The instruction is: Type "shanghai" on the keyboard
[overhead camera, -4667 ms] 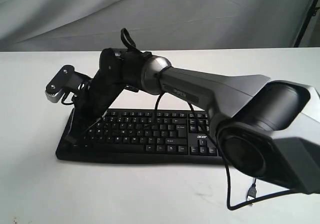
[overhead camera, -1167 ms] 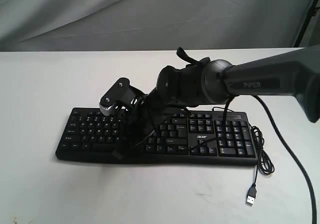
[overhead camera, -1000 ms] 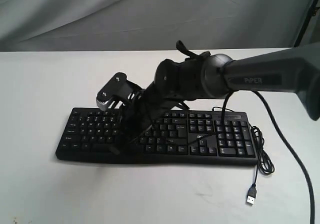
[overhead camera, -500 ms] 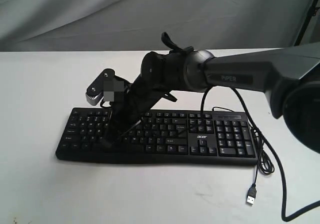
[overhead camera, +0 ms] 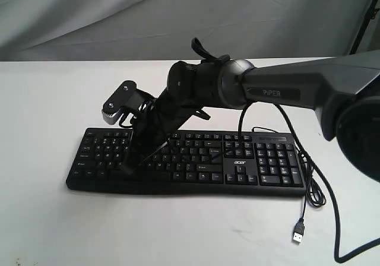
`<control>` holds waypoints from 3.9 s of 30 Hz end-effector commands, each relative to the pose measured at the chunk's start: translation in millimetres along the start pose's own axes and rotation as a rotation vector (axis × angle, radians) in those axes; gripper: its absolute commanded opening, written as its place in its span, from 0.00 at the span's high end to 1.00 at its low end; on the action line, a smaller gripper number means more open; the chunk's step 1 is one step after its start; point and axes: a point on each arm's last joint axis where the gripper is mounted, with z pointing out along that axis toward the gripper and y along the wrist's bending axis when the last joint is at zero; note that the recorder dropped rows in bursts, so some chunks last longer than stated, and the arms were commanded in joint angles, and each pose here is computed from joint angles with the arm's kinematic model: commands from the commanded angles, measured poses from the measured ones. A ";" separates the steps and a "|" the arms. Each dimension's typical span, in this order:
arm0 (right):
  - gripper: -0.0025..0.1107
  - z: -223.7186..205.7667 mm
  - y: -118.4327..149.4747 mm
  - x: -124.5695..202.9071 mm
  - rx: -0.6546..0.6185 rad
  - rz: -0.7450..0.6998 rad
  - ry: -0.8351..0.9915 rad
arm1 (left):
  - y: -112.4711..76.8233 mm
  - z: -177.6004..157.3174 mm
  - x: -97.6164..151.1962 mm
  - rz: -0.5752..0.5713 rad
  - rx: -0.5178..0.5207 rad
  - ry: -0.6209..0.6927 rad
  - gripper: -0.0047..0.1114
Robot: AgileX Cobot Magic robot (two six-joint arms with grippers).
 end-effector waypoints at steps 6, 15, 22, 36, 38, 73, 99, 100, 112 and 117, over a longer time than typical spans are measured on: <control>0.98 -2.4 -2.1 -3.0 0.019 -0.011 -0.012 | -0.4 -0.1 -0.1 -0.002 0.007 -0.007 0.96; 0.98 5.3 -1.4 2.0 0.002 0.000 0.007 | -0.4 -0.1 -0.1 -0.002 0.007 -0.007 0.96; 0.98 -0.1 -0.8 -0.8 0.002 -0.004 0.001 | -0.4 -0.1 -0.1 -0.002 0.007 -0.007 0.96; 0.98 -16.3 -9.7 7.8 0.015 0.016 0.023 | -0.4 -0.1 -0.1 -0.002 0.007 -0.007 0.96; 0.98 -15.4 -9.3 9.3 0.014 0.019 0.026 | -0.4 -0.1 -0.1 -0.002 0.007 -0.007 0.96; 0.98 -7.7 -8.3 16.9 0.029 0.024 0.018 | -0.4 -0.1 -0.1 -0.002 0.007 -0.007 0.96; 0.98 -11.1 8.5 -30.4 0.036 -0.067 -0.095 | -0.4 -0.1 -0.1 -0.002 0.007 -0.007 0.96; 0.98 -6.2 9.7 -36.3 0.028 -0.072 -0.099 | -0.4 -0.1 -0.1 -0.002 0.007 -0.007 0.96; 0.98 36.4 11.4 -69.0 -0.062 -0.102 -0.042 | -0.4 -0.1 -0.1 -0.002 0.007 -0.007 0.96; 0.98 36.8 10.8 -67.8 -0.057 -0.108 -0.028 | -0.4 -0.1 -0.1 -0.002 0.007 -0.007 0.96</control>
